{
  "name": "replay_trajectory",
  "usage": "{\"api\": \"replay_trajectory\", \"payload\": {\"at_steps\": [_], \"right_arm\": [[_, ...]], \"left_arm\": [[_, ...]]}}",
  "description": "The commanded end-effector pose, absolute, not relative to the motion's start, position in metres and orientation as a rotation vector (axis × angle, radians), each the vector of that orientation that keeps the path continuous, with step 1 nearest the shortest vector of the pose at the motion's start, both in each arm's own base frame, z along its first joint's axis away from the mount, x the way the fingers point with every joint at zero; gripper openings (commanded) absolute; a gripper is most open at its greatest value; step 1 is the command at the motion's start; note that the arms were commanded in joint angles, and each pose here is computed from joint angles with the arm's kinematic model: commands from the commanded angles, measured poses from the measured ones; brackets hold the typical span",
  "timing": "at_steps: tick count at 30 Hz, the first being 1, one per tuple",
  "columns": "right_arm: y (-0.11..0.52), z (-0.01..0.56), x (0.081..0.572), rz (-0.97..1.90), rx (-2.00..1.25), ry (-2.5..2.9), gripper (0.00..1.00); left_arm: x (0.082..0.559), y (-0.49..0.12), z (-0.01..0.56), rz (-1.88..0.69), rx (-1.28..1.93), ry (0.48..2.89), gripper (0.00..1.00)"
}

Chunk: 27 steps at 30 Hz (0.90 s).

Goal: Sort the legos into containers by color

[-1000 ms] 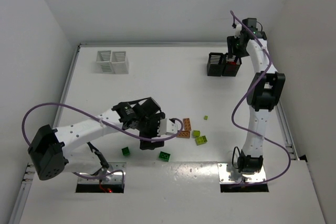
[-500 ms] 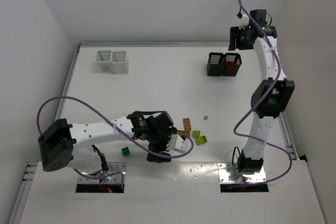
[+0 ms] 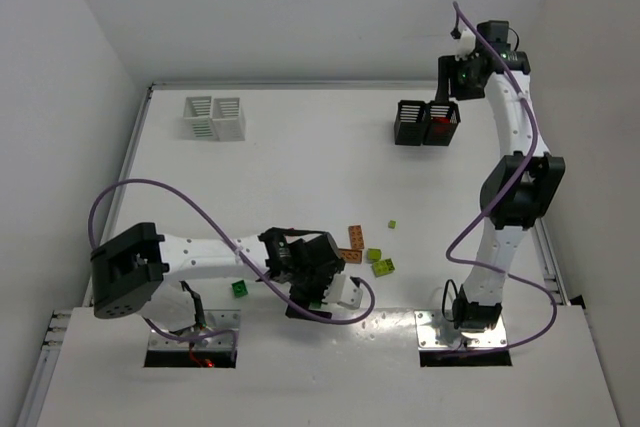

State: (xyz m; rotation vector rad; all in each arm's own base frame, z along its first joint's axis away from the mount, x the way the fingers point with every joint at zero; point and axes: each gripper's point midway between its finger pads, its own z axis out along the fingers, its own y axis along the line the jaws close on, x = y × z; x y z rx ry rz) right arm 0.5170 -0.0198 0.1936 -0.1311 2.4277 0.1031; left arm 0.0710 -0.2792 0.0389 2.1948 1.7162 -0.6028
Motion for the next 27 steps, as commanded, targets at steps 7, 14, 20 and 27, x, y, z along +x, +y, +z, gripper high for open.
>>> {"api": "replay_trajectory", "payload": {"at_steps": [7,14,20,27], "right_arm": [[-0.017,0.229,0.509,0.114,-0.140,2.350,0.60],[-0.019,0.226,0.506,0.099,-0.146,2.354,0.60],[-0.016,0.227,0.503,0.113,-0.152,2.352,0.60],[0.015,0.225,0.462,0.325,-0.143,2.371,0.60]], "left_arm": [[0.080,-0.292,0.020,-0.545,2.146,1.705,0.81],[0.079,-0.291,0.009,-0.526,2.146,1.708,0.61],[0.084,-0.289,0.006,-0.464,2.130,1.693,0.22],[0.172,-0.284,0.075,-0.330,1.781,1.775,0.11]]}}
